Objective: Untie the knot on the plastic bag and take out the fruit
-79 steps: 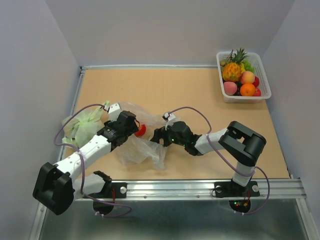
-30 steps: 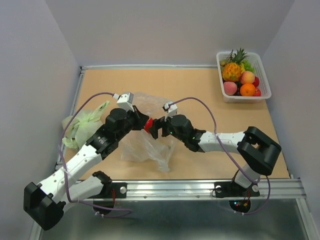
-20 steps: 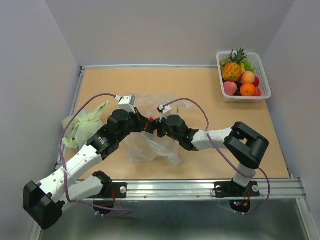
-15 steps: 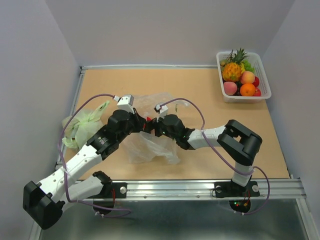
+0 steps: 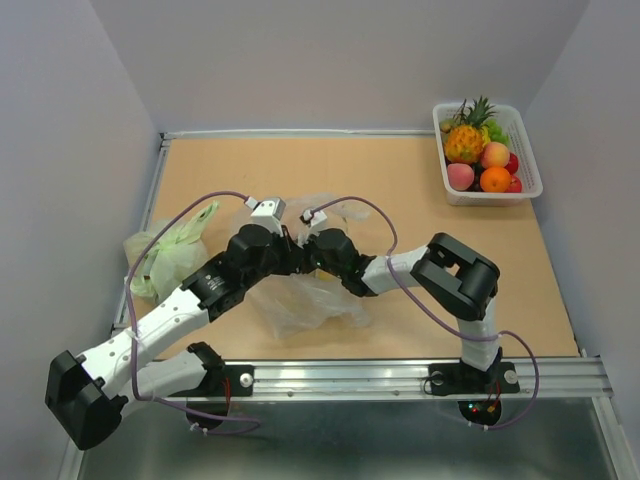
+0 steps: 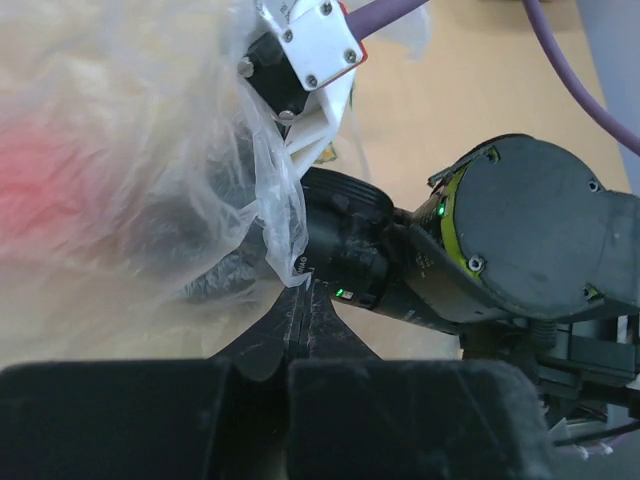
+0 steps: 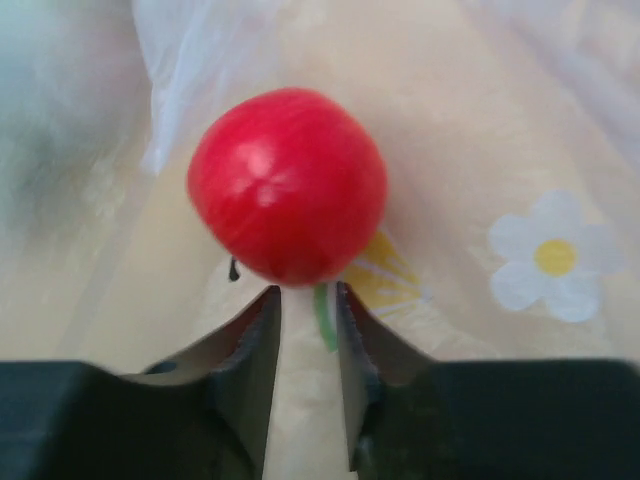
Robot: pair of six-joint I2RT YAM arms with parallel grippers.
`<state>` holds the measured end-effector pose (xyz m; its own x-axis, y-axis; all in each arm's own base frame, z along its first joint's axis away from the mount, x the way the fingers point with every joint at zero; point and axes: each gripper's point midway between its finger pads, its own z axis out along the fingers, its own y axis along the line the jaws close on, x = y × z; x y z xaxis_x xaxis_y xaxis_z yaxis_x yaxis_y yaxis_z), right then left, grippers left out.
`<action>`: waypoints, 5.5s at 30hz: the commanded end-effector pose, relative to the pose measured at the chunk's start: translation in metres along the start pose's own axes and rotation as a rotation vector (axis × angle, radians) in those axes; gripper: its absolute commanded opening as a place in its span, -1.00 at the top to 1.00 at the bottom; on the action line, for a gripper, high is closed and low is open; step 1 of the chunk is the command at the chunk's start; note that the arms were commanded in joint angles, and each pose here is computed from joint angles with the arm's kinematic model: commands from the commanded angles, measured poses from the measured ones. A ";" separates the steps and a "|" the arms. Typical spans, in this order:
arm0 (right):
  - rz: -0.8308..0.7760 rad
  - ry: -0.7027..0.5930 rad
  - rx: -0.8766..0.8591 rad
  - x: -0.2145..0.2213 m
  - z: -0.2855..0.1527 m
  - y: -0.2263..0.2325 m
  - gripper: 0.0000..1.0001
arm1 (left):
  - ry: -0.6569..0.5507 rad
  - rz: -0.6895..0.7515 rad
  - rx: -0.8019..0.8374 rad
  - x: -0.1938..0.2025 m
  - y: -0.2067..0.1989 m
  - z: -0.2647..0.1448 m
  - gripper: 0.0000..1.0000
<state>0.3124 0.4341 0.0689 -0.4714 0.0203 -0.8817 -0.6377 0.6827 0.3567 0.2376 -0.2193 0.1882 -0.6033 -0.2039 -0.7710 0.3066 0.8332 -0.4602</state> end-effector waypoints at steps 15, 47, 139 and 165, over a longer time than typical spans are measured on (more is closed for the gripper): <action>-0.063 -0.156 -0.052 -0.062 -0.053 0.025 0.34 | -0.190 0.046 -0.110 -0.067 0.001 -0.018 1.00; -0.148 -0.104 0.154 -0.054 -0.072 -0.017 -1.00 | -0.002 0.094 0.135 -0.014 -0.065 -0.013 1.00; -0.004 -0.044 0.155 -0.004 -0.130 -0.047 -1.00 | -0.093 -0.041 0.128 -0.066 -0.020 -0.010 1.00; 0.049 -0.093 0.128 -0.034 -0.121 -0.031 -1.00 | -0.009 -0.035 0.116 -0.018 0.002 0.003 1.00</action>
<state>0.2592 0.3056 0.0910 -0.4673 0.0116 -0.8840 -0.5393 0.7886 0.2954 0.2503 -0.2088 0.1775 -0.6508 -0.2362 -0.7216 0.2986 0.7942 -0.5292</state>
